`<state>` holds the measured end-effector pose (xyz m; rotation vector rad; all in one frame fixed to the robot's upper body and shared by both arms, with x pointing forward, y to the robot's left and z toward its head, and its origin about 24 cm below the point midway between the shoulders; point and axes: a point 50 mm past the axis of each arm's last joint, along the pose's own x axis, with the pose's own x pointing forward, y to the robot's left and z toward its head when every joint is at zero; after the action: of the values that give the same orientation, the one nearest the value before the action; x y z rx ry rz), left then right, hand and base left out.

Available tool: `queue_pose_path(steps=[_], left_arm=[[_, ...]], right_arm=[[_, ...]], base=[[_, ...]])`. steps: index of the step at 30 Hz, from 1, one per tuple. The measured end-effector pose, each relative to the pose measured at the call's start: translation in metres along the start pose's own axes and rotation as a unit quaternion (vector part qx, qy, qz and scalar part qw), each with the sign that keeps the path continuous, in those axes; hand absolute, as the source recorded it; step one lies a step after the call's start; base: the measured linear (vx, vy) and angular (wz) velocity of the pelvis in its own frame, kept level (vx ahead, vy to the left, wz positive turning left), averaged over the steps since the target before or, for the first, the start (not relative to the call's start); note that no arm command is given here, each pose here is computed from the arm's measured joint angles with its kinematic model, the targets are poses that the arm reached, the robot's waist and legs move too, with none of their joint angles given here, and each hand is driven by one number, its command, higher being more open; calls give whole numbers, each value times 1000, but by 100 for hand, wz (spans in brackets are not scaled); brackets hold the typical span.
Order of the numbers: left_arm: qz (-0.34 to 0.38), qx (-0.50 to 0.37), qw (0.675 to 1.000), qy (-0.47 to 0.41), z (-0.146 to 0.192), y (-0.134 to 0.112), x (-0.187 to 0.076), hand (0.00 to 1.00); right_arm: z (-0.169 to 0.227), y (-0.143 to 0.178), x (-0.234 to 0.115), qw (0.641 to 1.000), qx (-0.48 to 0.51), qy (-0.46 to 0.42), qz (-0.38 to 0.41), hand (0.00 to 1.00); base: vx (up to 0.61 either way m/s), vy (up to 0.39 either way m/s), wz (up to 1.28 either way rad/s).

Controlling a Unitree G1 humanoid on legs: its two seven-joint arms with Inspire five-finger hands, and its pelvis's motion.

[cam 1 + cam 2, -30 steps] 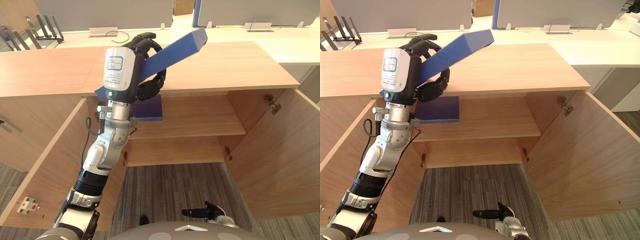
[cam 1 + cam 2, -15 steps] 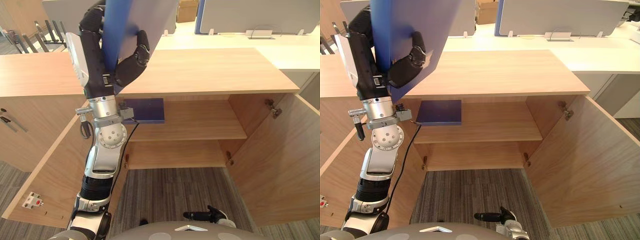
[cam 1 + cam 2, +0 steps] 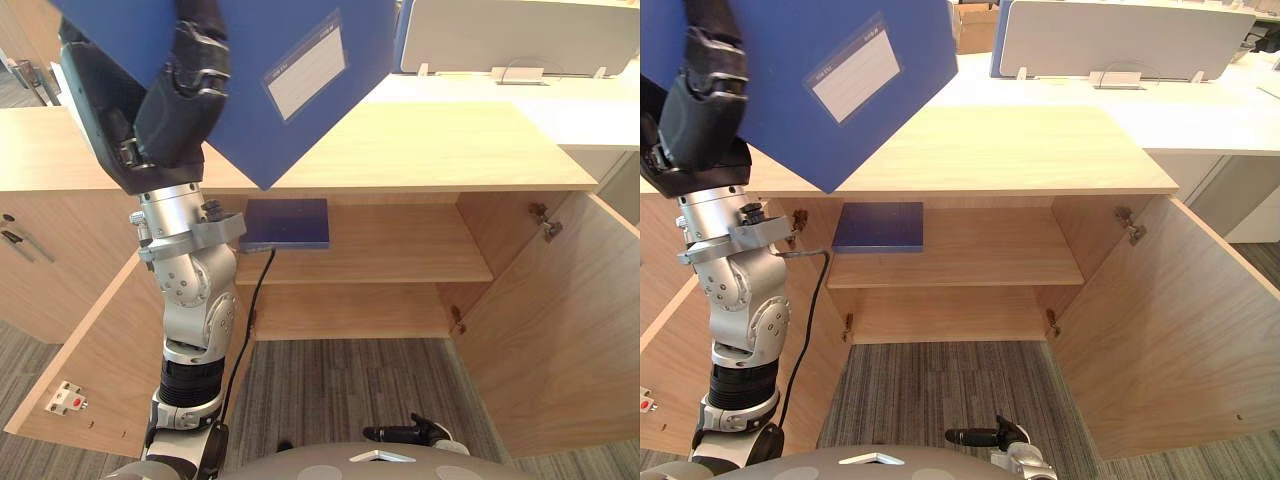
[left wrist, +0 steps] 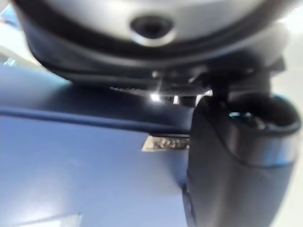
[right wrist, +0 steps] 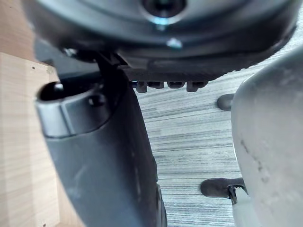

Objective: Walk over to the cabinet, pick up the folder, carry it to the office cabinet, place the folder inside the office cabinet, then close the office cabinet door

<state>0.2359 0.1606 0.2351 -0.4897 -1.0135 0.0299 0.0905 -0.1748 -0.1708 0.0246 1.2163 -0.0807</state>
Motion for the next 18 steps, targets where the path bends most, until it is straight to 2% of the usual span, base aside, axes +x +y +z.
queue_pose_path(steps=[5, 8, 11, 13, 18], left_arm=[[14, -89, 996, 25, -4, 9, -2, 0], [30, -124, 991, 42, -10, 23, -5, 0], [61, -138, 987, 61, -15, 43, -15, 0], [97, -145, 982, 75, -19, 58, -25, 0], [139, -145, 978, 48, -9, 80, -29, 0]], right_arm=[[10, 6, 0, 1000, -10, -25, 14, 100], [33, 17, -4, 996, 1, -86, 39, 100], [74, 24, -18, 980, 31, -188, 63, 100], [107, 21, -37, 957, 53, -277, 68, 100], [158, 7, -70, 909, 83, -406, 47, 100]], base=[[-23, -2, -18], [-41, 13, -29], [-43, 49, -27], [-43, 51, -7], [-84, 14, -20]])
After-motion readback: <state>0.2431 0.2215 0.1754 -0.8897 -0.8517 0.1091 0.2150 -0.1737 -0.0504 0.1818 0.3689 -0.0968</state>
